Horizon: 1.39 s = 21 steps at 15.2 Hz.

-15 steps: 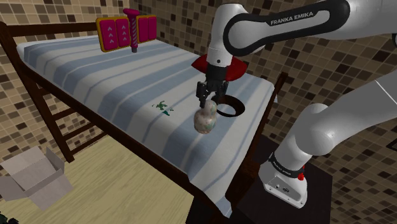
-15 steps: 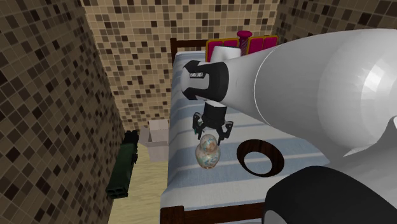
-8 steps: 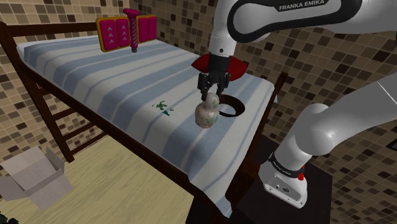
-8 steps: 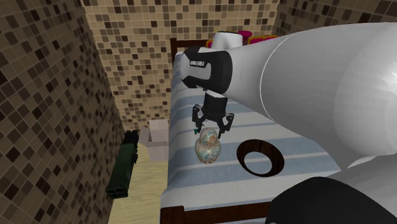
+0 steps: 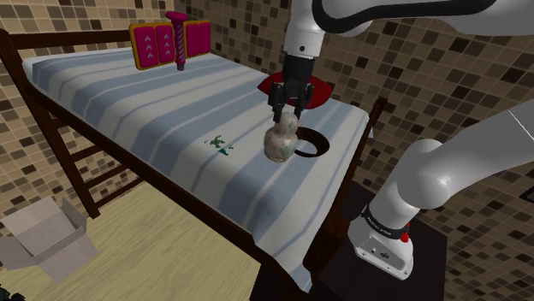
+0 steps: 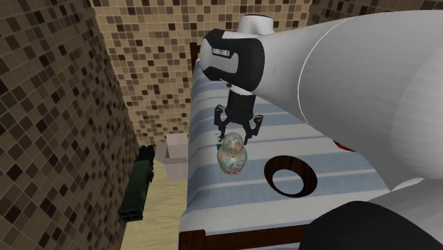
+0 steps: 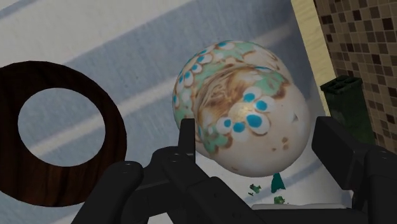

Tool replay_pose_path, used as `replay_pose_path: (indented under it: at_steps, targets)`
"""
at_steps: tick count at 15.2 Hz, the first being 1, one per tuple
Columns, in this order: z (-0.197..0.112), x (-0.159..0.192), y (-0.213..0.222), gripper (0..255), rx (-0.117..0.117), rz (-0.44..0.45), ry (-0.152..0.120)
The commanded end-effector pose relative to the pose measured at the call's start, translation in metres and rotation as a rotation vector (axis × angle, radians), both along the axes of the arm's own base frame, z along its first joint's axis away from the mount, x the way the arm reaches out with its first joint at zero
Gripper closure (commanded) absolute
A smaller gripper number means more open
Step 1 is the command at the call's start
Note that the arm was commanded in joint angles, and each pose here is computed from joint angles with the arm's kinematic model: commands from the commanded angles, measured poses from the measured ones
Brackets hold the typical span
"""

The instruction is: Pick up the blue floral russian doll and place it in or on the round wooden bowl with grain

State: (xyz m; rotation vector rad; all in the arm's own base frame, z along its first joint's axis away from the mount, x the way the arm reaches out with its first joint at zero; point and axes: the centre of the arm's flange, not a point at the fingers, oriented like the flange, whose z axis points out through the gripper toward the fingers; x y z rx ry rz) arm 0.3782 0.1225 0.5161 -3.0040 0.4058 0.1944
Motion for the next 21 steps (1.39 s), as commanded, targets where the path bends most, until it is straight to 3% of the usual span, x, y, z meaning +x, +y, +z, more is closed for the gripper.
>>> replay_pose_path:
  at_steps: [1,6,21]
  targets:
    - [0.011,-0.001,-0.001,255,0.000,0.000,-0.001]
    - [0.037,-0.001,-0.001,255,0.000,0.000,-0.001]
    - [0.090,0.005,-0.191,255,0.000,0.000,-0.001]
